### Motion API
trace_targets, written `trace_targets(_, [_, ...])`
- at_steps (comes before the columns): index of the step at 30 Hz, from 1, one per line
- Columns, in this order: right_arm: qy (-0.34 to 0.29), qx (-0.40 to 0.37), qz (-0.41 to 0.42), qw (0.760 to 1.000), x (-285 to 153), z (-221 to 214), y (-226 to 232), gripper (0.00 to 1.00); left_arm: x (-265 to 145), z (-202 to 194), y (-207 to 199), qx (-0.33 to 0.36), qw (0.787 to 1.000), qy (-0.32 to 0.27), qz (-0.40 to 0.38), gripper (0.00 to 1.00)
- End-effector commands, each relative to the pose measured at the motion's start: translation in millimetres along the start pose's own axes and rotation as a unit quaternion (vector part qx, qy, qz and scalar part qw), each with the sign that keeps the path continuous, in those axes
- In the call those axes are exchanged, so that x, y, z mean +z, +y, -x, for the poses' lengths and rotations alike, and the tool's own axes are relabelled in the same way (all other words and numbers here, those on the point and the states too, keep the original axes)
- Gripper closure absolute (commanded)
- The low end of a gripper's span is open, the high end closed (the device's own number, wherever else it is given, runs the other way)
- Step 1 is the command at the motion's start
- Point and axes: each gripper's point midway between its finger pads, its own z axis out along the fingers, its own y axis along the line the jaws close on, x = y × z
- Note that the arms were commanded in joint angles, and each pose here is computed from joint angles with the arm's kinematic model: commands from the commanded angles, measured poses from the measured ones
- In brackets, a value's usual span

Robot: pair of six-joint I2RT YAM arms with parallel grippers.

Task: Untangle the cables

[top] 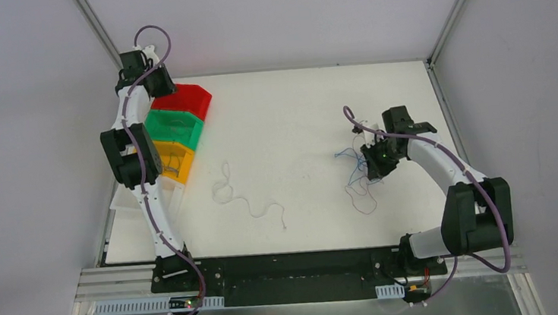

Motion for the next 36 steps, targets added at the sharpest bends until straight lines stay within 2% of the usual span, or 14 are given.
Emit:
trace_targets(1, [-0.031,0.01,0.009,0.999,-19,22,6,1.0,-20,37,-1,0.022,0.999,-0.028,0.012,0.68])
trace_targets(4, [-0.061,0.012,0.026,0.998,-26,38,13,1.0,-51,60,-24,0.029,0.998,-0.051,-0.016,0.48])
trace_targets(10, [-0.125,0.02,0.079,0.989,-42,86,33,1.0,-129,97,-80,0.051,0.99,-0.095,-0.087,0.27])
trace_targets(12, [-0.145,0.032,0.105,0.983,-48,103,44,1.0,-154,96,-111,0.051,0.983,-0.095,-0.15,0.14])
trace_targets(13, [-0.153,0.033,0.12,0.98,-52,110,50,1.0,-167,91,-130,0.052,0.976,-0.09,-0.192,0.03])
trace_targets(14, [-0.16,0.035,0.135,0.977,-55,115,56,1.0,-186,87,-152,0.057,0.967,-0.087,-0.231,0.01])
trace_targets(19, [-0.171,0.018,0.219,0.96,-74,129,92,1.0,-229,16,-249,0.081,0.919,-0.015,-0.386,0.01])
trace_targets(22, [-0.172,0.015,0.251,0.952,-82,133,108,1.0,-244,-42,-303,0.108,0.892,0.031,-0.439,0.01])
trace_targets(25, [-0.177,0.004,0.274,0.945,-90,136,123,1.0,-261,-87,-351,0.148,0.863,0.054,-0.48,0.01])
trace_targets(33, [-0.157,-0.049,0.312,0.936,-103,116,158,1.0,-263,-139,-410,0.236,0.819,0.054,-0.521,0.01])
trace_targets(36, [-0.155,-0.066,0.318,0.933,-107,111,168,1.0,-257,-152,-423,0.264,0.812,0.052,-0.519,0.02])
